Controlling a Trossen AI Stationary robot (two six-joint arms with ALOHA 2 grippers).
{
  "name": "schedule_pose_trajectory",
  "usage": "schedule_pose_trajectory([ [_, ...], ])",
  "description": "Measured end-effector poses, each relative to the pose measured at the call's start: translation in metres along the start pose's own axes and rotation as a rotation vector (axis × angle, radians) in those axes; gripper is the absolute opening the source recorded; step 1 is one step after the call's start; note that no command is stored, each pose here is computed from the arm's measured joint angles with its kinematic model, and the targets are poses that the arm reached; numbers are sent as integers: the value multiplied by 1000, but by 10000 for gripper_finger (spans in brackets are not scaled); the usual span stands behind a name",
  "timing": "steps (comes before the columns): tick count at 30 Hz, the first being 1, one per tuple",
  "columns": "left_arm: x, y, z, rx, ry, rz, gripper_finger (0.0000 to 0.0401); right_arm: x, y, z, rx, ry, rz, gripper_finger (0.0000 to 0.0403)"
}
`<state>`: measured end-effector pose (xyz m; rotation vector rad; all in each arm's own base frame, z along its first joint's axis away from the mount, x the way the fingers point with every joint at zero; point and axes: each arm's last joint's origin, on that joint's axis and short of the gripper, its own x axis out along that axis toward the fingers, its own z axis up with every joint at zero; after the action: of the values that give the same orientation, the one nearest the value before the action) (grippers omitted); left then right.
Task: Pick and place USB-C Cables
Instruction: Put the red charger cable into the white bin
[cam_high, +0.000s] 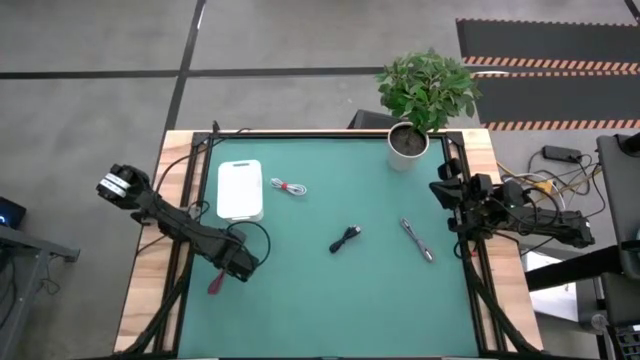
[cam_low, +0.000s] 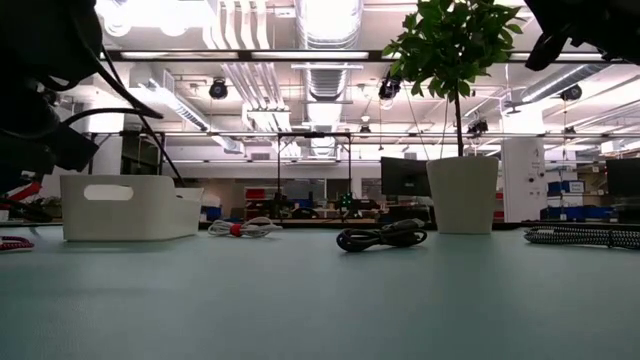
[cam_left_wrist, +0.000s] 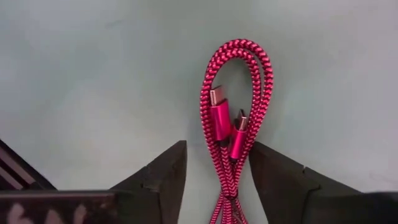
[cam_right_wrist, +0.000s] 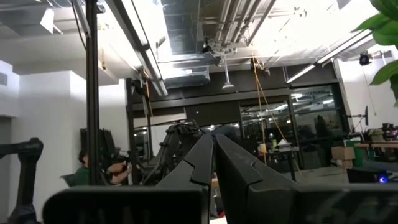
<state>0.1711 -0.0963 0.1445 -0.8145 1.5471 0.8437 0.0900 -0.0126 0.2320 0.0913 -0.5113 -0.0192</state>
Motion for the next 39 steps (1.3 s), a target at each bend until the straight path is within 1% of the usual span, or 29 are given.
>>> schedule_pose_trajectory([
  [3,0,-1,0,1,0,-16,124,0,0,0,3,1,0,9],
  [7,1,-2,0,-6,-1,-28,76,0,0,0,-1,2,0,9],
  [11,2,-1,0,-22,0,-21,31,0,0,-1,16,7,-1,9],
  [13,2,0,0,-23,1,-22,19,0,0,-1,16,15,-3,9],
  [23,-7,-4,-1,-21,-1,-53,15,0,0,-2,-3,24,-4,9],
  [31,-38,-27,-4,-6,7,-183,2,0,-1,-4,8,38,-7,9],
  [36,-64,-41,-6,11,2,-280,3,0,-1,-4,5,44,-8,9],
  [39,-81,-49,-6,43,-30,-341,4,0,-1,-4,-2,44,-8,9],
])
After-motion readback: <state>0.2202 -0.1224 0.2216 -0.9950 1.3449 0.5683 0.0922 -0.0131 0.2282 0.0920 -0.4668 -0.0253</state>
